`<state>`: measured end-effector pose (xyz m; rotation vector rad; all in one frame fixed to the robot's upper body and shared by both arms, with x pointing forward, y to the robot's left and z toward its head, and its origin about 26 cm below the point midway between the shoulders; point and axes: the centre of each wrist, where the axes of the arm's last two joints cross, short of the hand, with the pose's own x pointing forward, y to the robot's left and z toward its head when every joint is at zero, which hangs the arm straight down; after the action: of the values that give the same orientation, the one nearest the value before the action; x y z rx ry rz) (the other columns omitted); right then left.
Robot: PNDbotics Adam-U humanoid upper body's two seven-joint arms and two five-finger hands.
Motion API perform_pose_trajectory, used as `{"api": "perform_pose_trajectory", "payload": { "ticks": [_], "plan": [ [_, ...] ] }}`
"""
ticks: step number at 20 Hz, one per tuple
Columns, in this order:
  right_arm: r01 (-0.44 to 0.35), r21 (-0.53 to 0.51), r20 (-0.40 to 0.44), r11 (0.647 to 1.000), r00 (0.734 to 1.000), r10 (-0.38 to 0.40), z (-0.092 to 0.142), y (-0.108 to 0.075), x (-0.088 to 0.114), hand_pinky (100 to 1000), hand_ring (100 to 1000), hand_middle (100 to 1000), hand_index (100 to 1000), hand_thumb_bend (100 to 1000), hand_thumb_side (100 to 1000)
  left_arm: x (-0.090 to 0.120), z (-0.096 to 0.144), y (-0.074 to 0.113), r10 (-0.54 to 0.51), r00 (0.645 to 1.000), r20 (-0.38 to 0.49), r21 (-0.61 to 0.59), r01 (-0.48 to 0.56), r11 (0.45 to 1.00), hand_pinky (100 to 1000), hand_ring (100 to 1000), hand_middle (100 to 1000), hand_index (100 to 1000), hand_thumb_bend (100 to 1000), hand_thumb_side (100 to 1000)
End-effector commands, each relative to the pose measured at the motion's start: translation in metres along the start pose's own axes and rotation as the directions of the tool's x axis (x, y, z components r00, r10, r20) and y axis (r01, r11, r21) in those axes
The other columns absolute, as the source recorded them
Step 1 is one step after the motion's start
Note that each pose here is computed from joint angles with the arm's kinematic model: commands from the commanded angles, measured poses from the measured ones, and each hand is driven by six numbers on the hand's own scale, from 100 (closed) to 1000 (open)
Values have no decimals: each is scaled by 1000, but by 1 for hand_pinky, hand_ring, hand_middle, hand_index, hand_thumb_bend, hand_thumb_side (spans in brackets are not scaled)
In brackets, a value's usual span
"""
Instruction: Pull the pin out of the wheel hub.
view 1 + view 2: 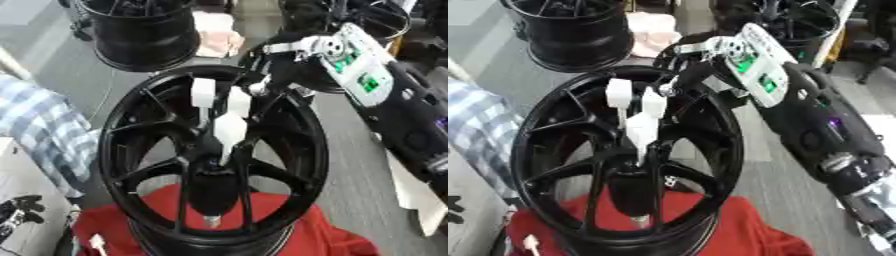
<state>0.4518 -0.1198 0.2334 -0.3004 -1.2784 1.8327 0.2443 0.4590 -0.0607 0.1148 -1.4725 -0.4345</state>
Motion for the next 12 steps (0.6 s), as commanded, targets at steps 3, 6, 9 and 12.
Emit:
{"api": "perform_pose_trajectory", "payload": {
  "ticks": [3,6,9,12],
  "plan": [
    [-47,1,14,999,999,47,3,-13,11,835,876,874,952,264,552,11,-3,12,-43,999,19,-5,43,999,773,578,603,798,100,688],
    [-64,16,23,998,998,63,3,-13,15,836,877,874,953,266,540,11,-3,12,-43,999,20,-7,43,999,773,578,603,798,100,688],
    [-69,39,22,997,997,68,0,-11,17,836,876,875,954,269,536,12,-4,12,-43,999,21,-8,43,999,773,579,603,798,100,689],
    [-76,58,15,995,997,75,-3,-8,18,834,873,873,954,270,532,12,-4,12,-43,999,21,-10,43,999,773,579,603,798,100,689]
  ]
}}
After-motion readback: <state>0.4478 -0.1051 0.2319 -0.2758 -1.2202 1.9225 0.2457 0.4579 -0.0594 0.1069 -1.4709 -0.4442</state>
